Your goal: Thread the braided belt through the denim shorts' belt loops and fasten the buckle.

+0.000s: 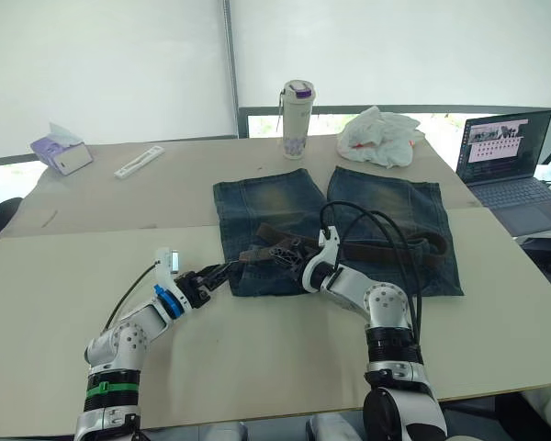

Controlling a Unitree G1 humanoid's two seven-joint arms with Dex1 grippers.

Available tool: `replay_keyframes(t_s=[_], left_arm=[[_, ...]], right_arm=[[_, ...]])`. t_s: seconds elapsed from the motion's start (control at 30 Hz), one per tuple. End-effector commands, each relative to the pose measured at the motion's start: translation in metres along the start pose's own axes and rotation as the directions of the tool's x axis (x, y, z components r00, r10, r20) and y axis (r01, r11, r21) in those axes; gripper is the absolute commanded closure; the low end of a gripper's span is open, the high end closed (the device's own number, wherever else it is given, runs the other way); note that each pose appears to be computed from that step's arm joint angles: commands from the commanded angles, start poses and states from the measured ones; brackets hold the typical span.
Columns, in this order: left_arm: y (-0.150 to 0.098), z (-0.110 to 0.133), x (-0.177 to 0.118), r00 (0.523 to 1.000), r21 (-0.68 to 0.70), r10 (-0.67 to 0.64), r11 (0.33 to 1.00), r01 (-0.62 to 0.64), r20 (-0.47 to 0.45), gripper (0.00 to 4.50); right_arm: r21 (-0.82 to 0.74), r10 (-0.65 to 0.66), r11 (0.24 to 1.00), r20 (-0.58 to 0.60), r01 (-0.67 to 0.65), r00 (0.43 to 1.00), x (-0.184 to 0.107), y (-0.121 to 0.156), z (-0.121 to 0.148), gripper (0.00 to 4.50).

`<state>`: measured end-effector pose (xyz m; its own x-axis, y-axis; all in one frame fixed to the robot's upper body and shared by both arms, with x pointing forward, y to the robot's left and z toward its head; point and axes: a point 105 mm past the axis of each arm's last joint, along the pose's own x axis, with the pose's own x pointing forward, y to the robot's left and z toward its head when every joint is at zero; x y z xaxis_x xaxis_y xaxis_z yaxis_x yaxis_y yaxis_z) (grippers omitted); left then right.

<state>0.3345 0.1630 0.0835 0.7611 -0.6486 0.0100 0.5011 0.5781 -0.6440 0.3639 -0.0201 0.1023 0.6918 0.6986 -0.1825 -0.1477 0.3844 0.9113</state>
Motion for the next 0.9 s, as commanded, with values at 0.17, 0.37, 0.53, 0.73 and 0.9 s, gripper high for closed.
replay_keyframes(t_s=[0.17,0.37,0.53,0.73,0.9], left_arm=[[-0.023,0.005,0.013,0.995,-0.055,-0.093,0.994,0.095,0.024,0.05],[-0.023,0.004,0.02,0.995,-0.135,-0.084,0.987,0.089,0.047,0.05],[-0.023,0.013,0.021,0.991,-0.169,-0.082,0.981,0.098,0.102,0.05],[-0.023,0.018,0.02,0.99,-0.184,-0.077,0.978,0.098,0.12,2.26],[-0.027,0.011,0.022,0.992,-0.17,-0.094,0.98,0.107,0.085,4.46]], right_arm=[[-0.021,0.124,0.992,-0.113,-0.127,0.986,0.03,0.048,-0.04,4.5],[-0.027,0.147,0.988,-0.108,-0.151,0.983,0.029,0.051,-0.039,4.5],[-0.045,0.141,0.988,-0.113,-0.146,0.984,0.028,0.048,-0.04,4.5],[-0.053,0.125,0.99,-0.113,-0.132,0.986,0.028,0.044,-0.041,4.5],[-0.06,0.12,0.99,-0.111,-0.127,0.987,0.029,0.044,-0.041,4.5]])
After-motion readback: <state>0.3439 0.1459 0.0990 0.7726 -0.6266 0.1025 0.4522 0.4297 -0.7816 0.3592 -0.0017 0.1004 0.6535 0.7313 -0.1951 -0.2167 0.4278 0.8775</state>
